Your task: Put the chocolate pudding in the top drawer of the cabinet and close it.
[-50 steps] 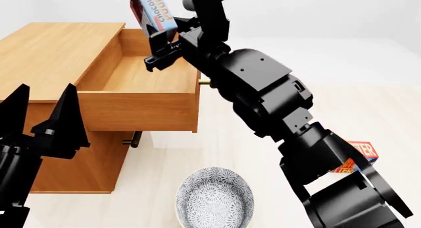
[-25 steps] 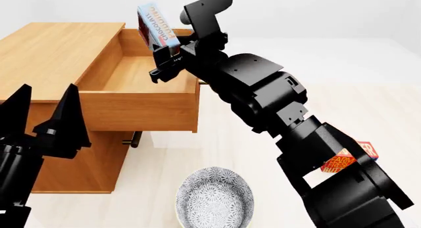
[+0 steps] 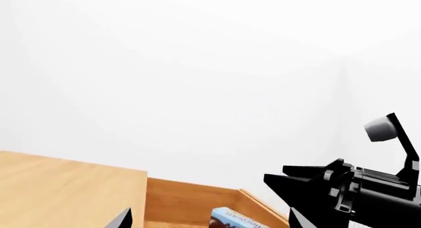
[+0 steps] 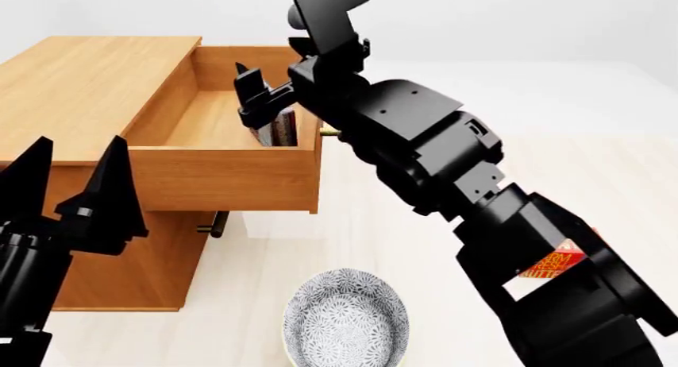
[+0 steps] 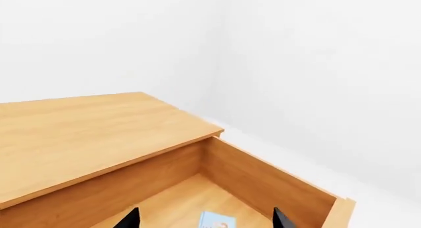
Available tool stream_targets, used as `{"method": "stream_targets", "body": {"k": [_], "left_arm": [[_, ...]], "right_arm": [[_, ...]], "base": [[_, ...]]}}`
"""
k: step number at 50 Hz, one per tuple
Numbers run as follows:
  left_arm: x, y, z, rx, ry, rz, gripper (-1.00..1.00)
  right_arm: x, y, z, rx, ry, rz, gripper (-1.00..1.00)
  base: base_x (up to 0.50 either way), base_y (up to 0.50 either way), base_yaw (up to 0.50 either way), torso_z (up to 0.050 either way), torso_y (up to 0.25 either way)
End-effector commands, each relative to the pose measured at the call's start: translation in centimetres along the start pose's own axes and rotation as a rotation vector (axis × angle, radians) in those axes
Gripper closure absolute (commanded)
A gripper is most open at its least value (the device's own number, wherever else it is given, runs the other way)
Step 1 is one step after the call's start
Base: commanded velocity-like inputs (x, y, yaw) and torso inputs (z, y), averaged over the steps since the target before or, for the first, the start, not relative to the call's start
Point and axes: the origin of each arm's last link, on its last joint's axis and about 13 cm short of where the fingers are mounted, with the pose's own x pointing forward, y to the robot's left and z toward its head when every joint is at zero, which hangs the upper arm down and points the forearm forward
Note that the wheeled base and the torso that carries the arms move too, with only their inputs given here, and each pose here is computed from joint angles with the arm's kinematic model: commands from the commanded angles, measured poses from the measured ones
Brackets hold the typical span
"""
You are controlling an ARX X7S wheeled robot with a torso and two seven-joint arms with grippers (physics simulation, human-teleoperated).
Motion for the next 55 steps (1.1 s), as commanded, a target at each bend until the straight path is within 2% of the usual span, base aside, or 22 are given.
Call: {"method": "stream_targets", "body": {"k": [1,4,10,24,44,55], "left_arm": [[0.0,0.0,-0.1,-0.003,0.003,0.003,-1.0],[0.0,0.0,-0.1,-0.004,0.002,0.003,-1.0],[-0.1,-0.1,0.0,-0.007,0.0,-0.001,-1.0],[0.1,-0.5,-0.1,-0.009,-0.002,-0.022,-1.0],[0.4,-1.0,-0.3,-0.009,0.006,-0.043,-1.0],[0.3,-1.6,-0.3,-0.014,0.012,-0.068,-1.0]], "right_arm": [[-0.3,-0.3,0.6,-0.018,-0.048,-0.037,-1.0],[-0.4,-0.6,0.6,-0.022,-0.082,-0.072,-1.0],[-1.1,-1.0,0.5,-0.085,-0.161,-0.185,-1.0],[-4.4,-1.4,0.1,-0.135,-0.267,-0.302,-1.0],[-10.2,-3.1,0.6,-0.176,-0.348,-0.469,-1.0],[-14.0,-3.0,-1.0,-0.214,-0.356,-0.543,-1.0]], "base": [[0.0,0.0,0.0,0.0,0.0],[0.0,0.0,0.0,0.0,0.0],[0.0,0.0,0.0,0.0,0.0],[0.0,0.0,0.0,0.0,0.0],[0.0,0.0,0.0,0.0,0.0],[0.0,0.0,0.0,0.0,0.0]]}}
